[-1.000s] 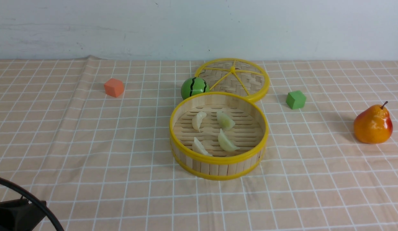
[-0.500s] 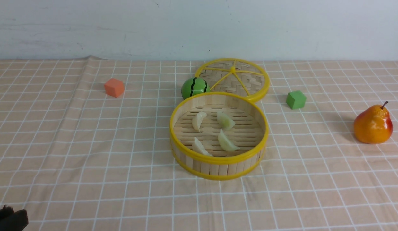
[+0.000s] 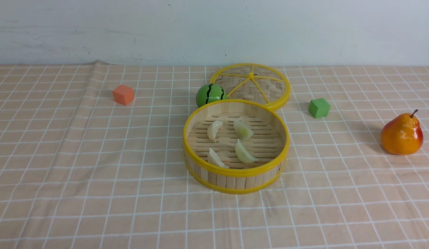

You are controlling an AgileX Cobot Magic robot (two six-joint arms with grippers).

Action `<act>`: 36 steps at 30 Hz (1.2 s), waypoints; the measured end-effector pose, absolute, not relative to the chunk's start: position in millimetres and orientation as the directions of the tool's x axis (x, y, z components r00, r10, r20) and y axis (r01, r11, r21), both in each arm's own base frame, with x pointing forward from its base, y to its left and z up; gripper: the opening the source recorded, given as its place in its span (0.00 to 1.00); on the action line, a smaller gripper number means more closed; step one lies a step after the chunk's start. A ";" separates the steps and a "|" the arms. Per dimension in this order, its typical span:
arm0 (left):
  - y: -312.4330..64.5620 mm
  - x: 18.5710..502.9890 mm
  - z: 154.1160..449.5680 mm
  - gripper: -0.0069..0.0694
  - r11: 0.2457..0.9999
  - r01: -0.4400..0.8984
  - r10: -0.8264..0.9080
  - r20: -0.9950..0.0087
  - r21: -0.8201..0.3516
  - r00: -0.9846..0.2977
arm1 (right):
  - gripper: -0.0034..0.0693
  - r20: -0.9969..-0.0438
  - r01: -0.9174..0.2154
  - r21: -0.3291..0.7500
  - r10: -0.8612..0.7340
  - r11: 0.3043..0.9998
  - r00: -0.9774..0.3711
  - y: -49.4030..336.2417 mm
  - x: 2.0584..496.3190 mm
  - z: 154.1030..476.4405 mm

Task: Put the dumplings into the steamer on the table with the brown tablecloth.

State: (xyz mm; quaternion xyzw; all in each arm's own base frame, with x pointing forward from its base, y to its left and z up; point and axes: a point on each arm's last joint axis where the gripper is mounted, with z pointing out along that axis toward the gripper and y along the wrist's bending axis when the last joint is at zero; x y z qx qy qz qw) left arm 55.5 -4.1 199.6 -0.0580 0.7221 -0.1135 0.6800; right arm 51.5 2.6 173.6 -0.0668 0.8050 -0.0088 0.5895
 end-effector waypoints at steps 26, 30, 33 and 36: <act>-3.9 51.8 167.4 0.07 0.982 0.016 -0.174 -0.926 -0.190 -0.336 | 0.13 -0.948 -0.097 -0.093 -0.118 0.991 -0.297 2.6 51.4 173.5; -3.9 51.8 167.4 0.07 0.982 0.016 -0.174 -0.926 -0.190 -0.336 | 0.14 -0.948 -0.097 -0.093 -0.118 0.991 -0.297 2.6 51.4 173.5; -3.9 51.8 167.4 0.07 0.982 0.016 -0.174 -0.926 -0.190 -0.336 | 0.15 -0.948 -0.097 -0.093 -0.118 0.991 -0.297 2.6 51.4 173.5; -3.9 51.8 167.4 0.07 0.982 0.016 -0.174 -0.926 -0.190 -0.336 | 0.15 -0.948 -0.097 -0.093 -0.118 0.991 -0.297 2.6 51.4 173.5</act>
